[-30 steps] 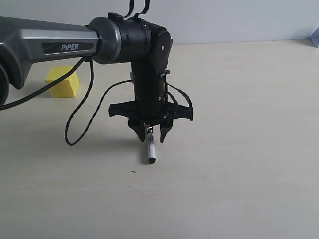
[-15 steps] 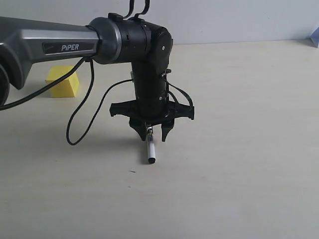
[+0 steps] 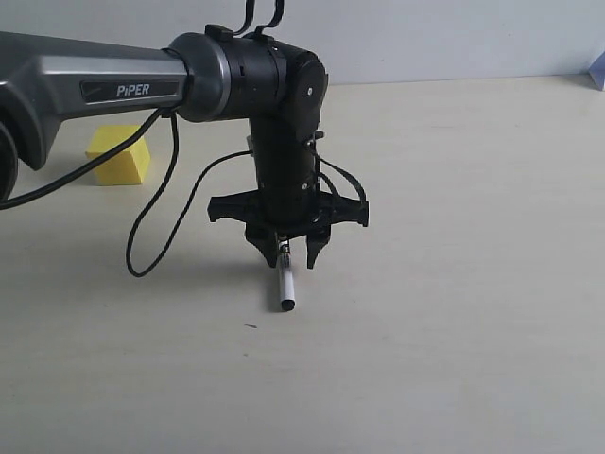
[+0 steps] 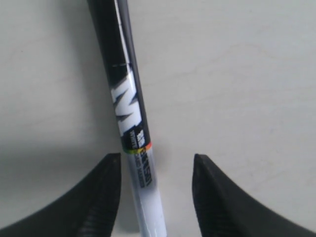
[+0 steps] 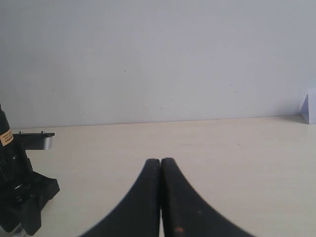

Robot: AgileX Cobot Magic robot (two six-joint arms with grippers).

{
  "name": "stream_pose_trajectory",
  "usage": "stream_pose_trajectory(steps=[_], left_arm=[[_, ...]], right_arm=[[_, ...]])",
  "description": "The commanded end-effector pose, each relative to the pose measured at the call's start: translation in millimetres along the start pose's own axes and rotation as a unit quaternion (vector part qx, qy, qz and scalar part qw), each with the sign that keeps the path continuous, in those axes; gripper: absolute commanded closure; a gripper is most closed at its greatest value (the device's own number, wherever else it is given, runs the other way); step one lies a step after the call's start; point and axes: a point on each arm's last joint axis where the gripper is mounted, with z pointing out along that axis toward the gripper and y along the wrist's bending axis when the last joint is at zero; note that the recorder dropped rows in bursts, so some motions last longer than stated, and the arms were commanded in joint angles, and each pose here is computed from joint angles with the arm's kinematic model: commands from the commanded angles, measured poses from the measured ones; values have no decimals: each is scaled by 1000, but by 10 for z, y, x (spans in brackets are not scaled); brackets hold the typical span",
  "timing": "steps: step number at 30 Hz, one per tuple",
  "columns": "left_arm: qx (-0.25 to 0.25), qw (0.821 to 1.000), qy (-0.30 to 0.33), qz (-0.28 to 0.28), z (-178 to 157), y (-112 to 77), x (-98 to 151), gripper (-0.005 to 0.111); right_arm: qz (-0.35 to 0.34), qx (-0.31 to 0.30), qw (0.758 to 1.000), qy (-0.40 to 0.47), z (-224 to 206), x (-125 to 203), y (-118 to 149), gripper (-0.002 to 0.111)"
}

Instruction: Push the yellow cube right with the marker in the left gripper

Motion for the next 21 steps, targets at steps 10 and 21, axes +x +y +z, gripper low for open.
stream_pose_trajectory(steps=[10, 21], left_arm=[[1, 1000, -5, -6, -37, -22, 5, 61], [6, 1000, -13, -6, -37, -31, -8, 61]], right_arm=[[-1, -1, 1000, -4, -1, 6, -1, 108], [-1, -1, 1000, -4, -1, 6, -1, 108]])
